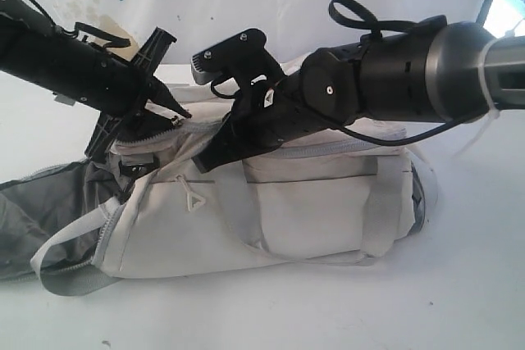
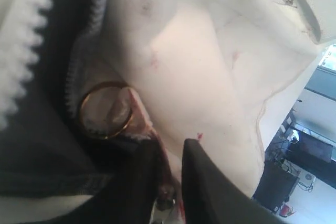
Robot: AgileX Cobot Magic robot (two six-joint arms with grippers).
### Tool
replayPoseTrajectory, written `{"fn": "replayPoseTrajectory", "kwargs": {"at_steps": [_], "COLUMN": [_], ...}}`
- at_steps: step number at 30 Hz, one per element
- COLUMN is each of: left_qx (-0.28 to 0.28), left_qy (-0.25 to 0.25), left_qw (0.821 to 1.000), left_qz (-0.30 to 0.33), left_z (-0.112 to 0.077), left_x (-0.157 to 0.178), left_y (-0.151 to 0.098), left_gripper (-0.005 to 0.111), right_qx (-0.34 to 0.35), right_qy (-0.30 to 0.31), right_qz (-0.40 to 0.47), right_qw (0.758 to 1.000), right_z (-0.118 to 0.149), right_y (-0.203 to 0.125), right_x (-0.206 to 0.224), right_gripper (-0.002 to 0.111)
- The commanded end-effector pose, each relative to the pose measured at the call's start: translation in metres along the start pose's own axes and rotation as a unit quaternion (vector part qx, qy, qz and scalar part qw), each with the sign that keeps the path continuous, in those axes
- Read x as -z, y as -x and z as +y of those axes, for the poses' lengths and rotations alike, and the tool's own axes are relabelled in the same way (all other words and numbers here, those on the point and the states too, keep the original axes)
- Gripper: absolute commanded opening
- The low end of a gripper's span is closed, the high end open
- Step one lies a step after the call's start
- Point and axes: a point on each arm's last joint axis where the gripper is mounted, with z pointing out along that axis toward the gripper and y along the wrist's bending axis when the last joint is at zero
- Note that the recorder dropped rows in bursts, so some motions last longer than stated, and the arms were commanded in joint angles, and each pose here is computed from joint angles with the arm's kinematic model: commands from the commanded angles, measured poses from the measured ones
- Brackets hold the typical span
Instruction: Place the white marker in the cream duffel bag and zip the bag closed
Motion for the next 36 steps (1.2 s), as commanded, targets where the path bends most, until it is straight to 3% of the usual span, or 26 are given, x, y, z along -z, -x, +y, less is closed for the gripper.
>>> {"fn": "replayPoseTrajectory", "kwargs": {"at_steps": [1, 7, 10, 24, 36], "left_qx": [0.001, 0.0, -0.016, -0.116, -0.196], "left_qy": [0.001, 0.02, 0.015, -0.023, -0.016], "left_qw": [1.0, 0.999, 1.0, 0.99, 0.972], "left_qz": [0.007, 0.026, 0.015, -0.079, -0.131], "left_z": [0.001, 0.008, 0.006, -0.019, -0.025], "left_x": [-0.001, -0.009, -0.007, 0.037, 0.057], "left_y": [-0.001, -0.001, 0.0, -0.005, -0.006], "left_gripper": [0.018, 0.017, 0.0, 0.0, 0.0], "right_qx": [0.004, 0.004, 0.013, 0.015, 0.013], "right_qy": [-0.006, -0.005, -0.003, 0.005, 0.009], "right_qz": [-0.015, -0.011, -0.006, 0.039, 0.061], "right_qw": [1.0, 1.0, 1.0, 0.999, 0.998], "right_z": [-0.003, -0.002, -0.002, 0.0, -0.002], "right_y": [0.004, 0.003, 0.002, -0.015, -0.019], "right_x": [0.003, 0.003, 0.003, -0.01, -0.009], "right_gripper": [0.0, 0.0, 0.0, 0.0, 0.0]}}
